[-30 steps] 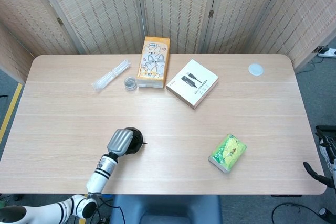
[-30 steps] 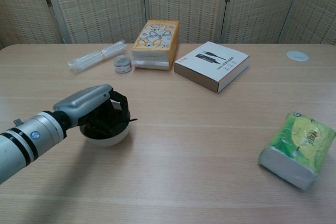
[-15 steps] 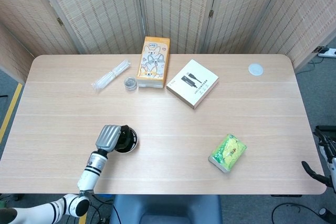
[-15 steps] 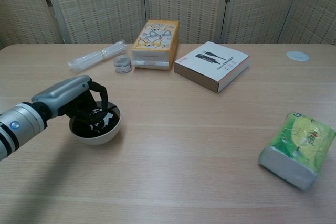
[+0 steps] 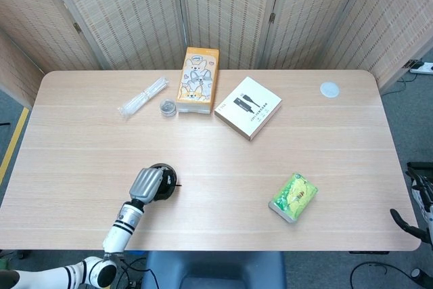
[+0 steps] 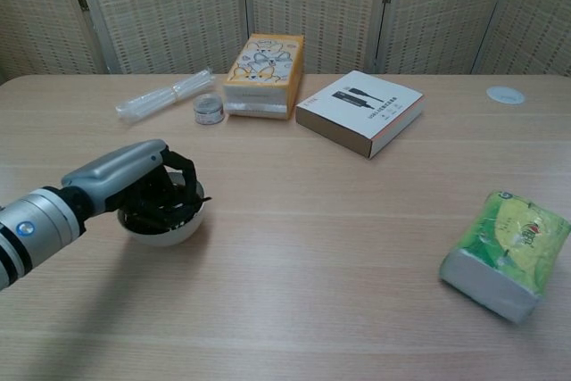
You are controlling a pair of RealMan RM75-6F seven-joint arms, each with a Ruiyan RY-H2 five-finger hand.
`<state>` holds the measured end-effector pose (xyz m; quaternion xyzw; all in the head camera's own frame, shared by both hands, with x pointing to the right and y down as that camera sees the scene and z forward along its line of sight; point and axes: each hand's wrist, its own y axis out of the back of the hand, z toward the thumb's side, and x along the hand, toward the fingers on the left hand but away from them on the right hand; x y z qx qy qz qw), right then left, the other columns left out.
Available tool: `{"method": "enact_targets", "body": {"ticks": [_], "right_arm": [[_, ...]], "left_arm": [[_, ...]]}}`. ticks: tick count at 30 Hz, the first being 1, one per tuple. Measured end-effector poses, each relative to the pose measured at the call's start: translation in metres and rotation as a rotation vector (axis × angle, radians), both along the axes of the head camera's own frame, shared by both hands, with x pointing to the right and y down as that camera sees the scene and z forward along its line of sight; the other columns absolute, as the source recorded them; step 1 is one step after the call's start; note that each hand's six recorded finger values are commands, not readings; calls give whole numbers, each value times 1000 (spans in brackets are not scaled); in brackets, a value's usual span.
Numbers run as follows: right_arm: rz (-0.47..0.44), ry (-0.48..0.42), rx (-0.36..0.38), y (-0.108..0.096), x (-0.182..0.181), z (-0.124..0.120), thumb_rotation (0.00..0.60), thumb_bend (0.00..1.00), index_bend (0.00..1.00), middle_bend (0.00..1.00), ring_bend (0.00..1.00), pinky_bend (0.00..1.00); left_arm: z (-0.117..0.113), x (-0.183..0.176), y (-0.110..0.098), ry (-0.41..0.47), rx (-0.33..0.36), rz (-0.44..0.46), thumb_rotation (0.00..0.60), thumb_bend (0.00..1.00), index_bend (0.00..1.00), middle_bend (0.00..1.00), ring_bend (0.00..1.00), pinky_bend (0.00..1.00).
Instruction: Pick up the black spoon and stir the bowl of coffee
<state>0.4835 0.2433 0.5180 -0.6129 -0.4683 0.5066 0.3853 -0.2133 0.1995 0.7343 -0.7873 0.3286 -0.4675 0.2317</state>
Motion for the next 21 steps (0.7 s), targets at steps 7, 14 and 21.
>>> {"method": "enact_targets", "body": {"ticks": [7,14,21], "right_arm": [[6,0,3,1,2,-1,600,168,90,216,369,222],[8,-1,2,1,3,0,600,168,90,216,369,222],[-1,-4,-1,-1,1,3,600,168,90,216,369,222]], "left_arm": [[8,8,-7,-23,-2,11,600,464,657,1000,950,1000],[13,-1,-21,-63,4,-22,600,464,657,1000,950,1000],[9,-18,-25,-85,7,-42,600,464,657,1000,950,1000]]}}
